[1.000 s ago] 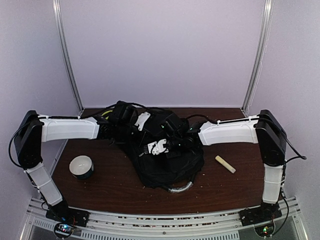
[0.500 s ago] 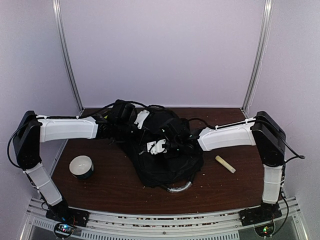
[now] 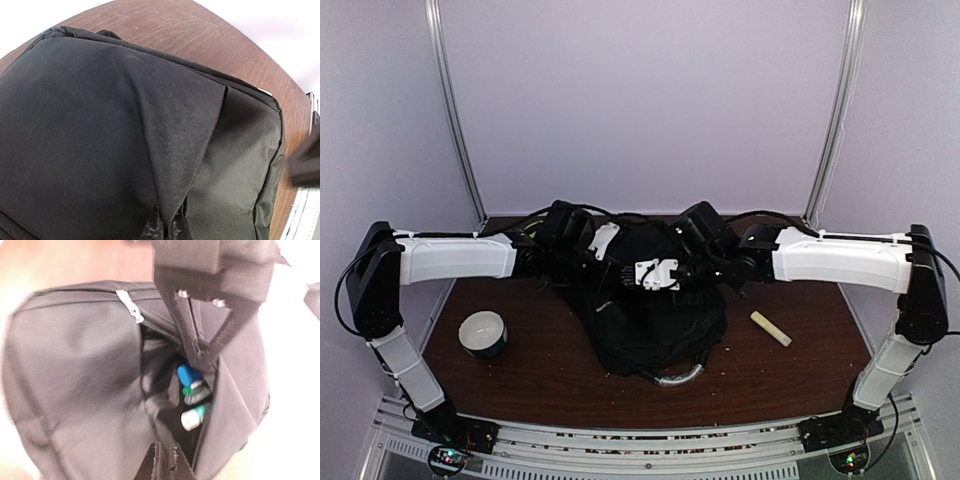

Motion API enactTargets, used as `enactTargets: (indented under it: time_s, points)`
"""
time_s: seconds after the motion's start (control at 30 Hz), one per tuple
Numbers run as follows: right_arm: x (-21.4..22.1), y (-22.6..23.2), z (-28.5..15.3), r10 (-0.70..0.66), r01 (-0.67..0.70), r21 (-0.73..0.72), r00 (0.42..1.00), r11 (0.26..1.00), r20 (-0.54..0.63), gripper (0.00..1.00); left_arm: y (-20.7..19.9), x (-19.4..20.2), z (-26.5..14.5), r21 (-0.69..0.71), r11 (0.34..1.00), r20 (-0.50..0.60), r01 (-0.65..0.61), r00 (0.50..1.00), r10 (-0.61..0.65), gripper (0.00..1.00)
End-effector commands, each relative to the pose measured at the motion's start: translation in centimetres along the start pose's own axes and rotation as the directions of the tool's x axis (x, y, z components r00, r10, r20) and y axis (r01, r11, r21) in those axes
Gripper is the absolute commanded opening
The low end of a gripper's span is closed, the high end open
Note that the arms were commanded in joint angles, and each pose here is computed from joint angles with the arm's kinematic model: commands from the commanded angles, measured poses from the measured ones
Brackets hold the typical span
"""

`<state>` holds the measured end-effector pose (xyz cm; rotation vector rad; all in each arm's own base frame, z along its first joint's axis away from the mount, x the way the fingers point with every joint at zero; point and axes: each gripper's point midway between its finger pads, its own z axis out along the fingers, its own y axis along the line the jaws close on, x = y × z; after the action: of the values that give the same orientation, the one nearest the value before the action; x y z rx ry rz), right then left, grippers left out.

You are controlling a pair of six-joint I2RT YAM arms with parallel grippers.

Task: Pack the student bag
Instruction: Adjust the pen in the lower front pocket of the bag, then pick up the pen from the center of the board.

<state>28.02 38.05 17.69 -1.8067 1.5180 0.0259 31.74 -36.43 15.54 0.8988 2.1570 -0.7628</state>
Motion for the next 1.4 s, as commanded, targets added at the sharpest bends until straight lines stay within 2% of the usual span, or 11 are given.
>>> enactTargets:
  time_s: [0.0,0.13,0.23,0.43,0.63,0.77,0.87,1.37]
  points:
    - [2.9,4.6,-4.8,0.066,-0.073,-0.143,0.996,0.987,-0.055,0.17,-1.3,-3.4,-1.2,0.026,0.998,0.104,-0.056,0.993,0.053,0.0]
    - [8.3,5.7,-7.3,0.152,-0.167,-0.074,0.973,0.983,-0.174,0.34,-1.2,-3.3,-0.9,0.027,0.998,0.099,-0.062,0.993,0.059,0.0]
    - [14.0,6.2,-8.0,0.244,-0.257,0.0,0.916,0.966,-0.318,0.38,-1.3,-3.2,-0.5,0.04,0.997,0.074,-0.067,0.995,0.064,0.0]
    - [23.0,7.6,-10.5,0.482,-0.509,0.079,0.738,0.857,-0.473,0.4,-1.4,-3.2,-0.4,0.049,0.996,0.061,-0.077,0.995,0.074,0.0]
    - [28.4,10.9,-11.3,0.528,-0.617,0.088,0.582,0.782,-0.619,0.46,-1.3,-2.7,0.0,0.05,0.996,0.044,-0.068,0.997,0.066,0.0]
    - [30.0,12.1,-10.9,0.53,-0.666,0.079,0.51,0.742,-0.677,0.5,-1.2,-2.7,0.1,0.049,0.997,0.045,-0.057,0.997,0.055,0.0]
    - [30.4,12.1,-10.5,0.536,-0.688,0.077,0.484,0.721,-0.692,0.52,-1.1,-2.3,0.2,0.046,0.998,0.034,-0.049,0.998,0.047,0.0]
    - [31.6,9.8,-7.2,0.578,-0.775,0.066,0.407,0.628,-0.708,0.5,-1.0,-1.6,0.2,0.041,0.999,0.02,-0.033,0.999,0.032,0.0]
